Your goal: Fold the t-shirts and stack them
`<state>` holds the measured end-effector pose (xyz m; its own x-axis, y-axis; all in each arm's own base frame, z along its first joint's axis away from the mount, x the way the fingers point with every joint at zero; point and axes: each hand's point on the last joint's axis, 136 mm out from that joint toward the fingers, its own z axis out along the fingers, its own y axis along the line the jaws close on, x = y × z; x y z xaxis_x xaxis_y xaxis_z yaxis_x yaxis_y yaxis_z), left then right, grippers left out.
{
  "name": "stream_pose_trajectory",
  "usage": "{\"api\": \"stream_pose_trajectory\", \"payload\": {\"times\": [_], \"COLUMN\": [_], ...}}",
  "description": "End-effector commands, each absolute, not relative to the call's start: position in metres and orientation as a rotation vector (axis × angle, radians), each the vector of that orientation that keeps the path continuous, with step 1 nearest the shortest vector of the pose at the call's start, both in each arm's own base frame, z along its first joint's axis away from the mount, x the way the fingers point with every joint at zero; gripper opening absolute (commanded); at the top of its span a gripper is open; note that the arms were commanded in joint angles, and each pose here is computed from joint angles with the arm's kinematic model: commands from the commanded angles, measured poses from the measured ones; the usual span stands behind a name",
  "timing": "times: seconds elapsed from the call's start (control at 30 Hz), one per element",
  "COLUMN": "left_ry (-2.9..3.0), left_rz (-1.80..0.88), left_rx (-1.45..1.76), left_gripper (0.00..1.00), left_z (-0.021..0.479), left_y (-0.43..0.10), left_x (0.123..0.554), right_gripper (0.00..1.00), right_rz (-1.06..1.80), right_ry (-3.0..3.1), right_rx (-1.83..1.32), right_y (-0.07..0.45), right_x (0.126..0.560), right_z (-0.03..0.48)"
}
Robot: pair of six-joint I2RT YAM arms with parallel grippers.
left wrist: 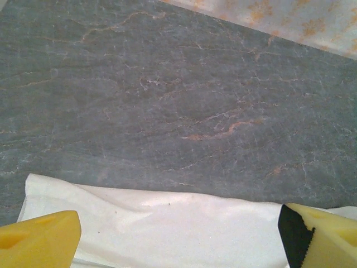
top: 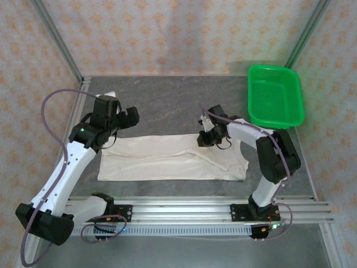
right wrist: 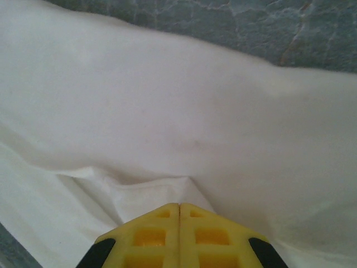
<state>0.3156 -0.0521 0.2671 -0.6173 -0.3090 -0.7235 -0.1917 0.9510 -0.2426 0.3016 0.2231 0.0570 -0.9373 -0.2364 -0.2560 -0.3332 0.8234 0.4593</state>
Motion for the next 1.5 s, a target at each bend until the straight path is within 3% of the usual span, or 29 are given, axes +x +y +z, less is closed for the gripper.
{"api": "stream_pose_trajectory", "payload": {"times": [0.0, 0.57, 0.7, 0.87, 1.0, 1.17, 1.47], "left_ry": [2.251, 2.245, 2.238, 2.232, 2.221, 2.244, 2.437], "left_rz": [-0.100, -0.179, -0.262, -0.326, -0.395, -0.459, -0.395], "left_rx": [-0.369, -0.320, -0.221, -0.117, -0.043, 0.042, 0.008], "left_gripper": [0.93, 0.95, 0.95, 0.95, 0.95, 0.95, 0.97], "left_z": [0.268, 0.270, 0.280, 0.294, 0.304, 0.303, 0.245], "left_y": [-0.037, -0.048, -0.064, -0.076, -0.087, -0.102, -0.108], "left_x": [0.307, 0.302, 0.300, 0.291, 0.281, 0.267, 0.257], "right_gripper": [0.00, 0.00, 0.15, 0.23, 0.35, 0.36, 0.40], "right_rz": [0.794, 0.947, 0.972, 1.016, 0.897, 0.603, 0.280], "right_ry": [2.761, 2.818, 2.798, 2.756, 2.690, 2.798, 2.980], "right_rx": [-0.473, -0.540, -0.515, -0.480, -0.370, -0.047, 0.416], "right_y": [0.233, 0.285, 0.288, 0.285, 0.264, 0.210, 0.150], "right_x": [0.293, 0.204, 0.198, 0.193, 0.204, 0.234, 0.231], "right_z": [0.076, 0.070, 0.082, 0.112, 0.134, 0.110, 0.044]}}
